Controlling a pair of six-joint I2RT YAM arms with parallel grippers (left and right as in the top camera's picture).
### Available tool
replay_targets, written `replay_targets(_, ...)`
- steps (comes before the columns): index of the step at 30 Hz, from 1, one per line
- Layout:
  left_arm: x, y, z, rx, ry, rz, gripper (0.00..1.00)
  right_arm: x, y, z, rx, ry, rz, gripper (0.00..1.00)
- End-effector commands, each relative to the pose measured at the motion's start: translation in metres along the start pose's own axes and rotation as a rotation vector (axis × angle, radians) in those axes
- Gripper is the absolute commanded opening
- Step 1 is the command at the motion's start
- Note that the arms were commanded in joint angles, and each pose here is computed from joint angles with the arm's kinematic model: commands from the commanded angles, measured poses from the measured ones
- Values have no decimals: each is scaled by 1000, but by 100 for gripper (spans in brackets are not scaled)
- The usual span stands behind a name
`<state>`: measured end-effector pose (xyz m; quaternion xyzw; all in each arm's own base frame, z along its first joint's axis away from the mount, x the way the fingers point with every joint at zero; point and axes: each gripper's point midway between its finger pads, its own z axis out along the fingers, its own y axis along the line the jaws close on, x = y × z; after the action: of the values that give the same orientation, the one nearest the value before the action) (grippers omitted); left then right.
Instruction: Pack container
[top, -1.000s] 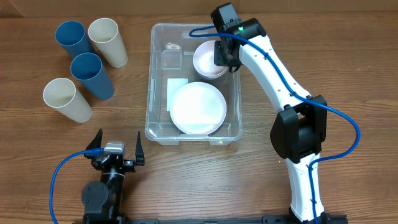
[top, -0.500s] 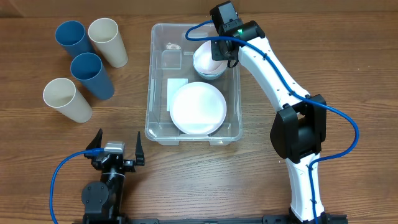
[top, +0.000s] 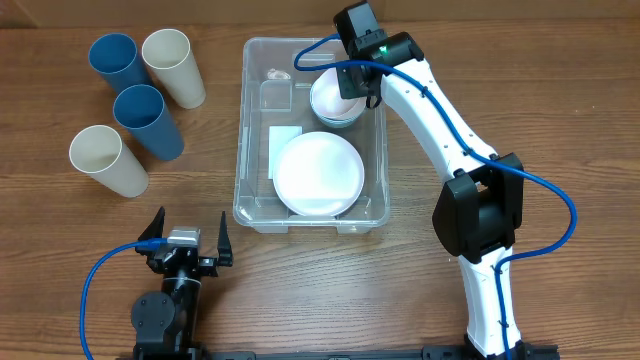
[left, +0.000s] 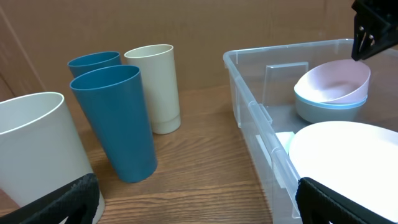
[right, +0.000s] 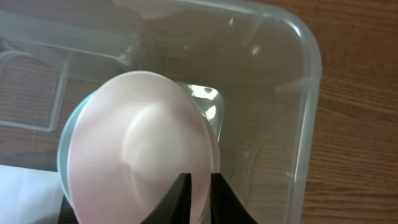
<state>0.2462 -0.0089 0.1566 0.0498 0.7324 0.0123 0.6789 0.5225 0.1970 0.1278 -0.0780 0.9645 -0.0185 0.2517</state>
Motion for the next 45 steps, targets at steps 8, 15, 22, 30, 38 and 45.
replay_targets(8, -3, -13, -1, 78, -10, -261, 100, -9, 3, -13, -7, -25, 5, 16)
replay_targets(15, -3, -12, -1, 77, -10, -261, 100, 3, 6, -2, -19, 12, 8, 15)
replay_targets(22, -3, -12, -1, 74, -10, -261, 100, 19, 5, 13, -10, 49, 0, 15)
replay_targets(30, -3, -12, -1, 75, -10, -261, 100, 24, 7, 15, -17, 63, -6, 15)
replay_targets(38, -3, -12, -1, 75, -10, -261, 100, -13, 4, -37, -37, -26, 11, 26)
replay_targets(45, -3, -12, -1, 75, -10, -261, 100, -52, -13, -108, -49, -153, 77, 68)
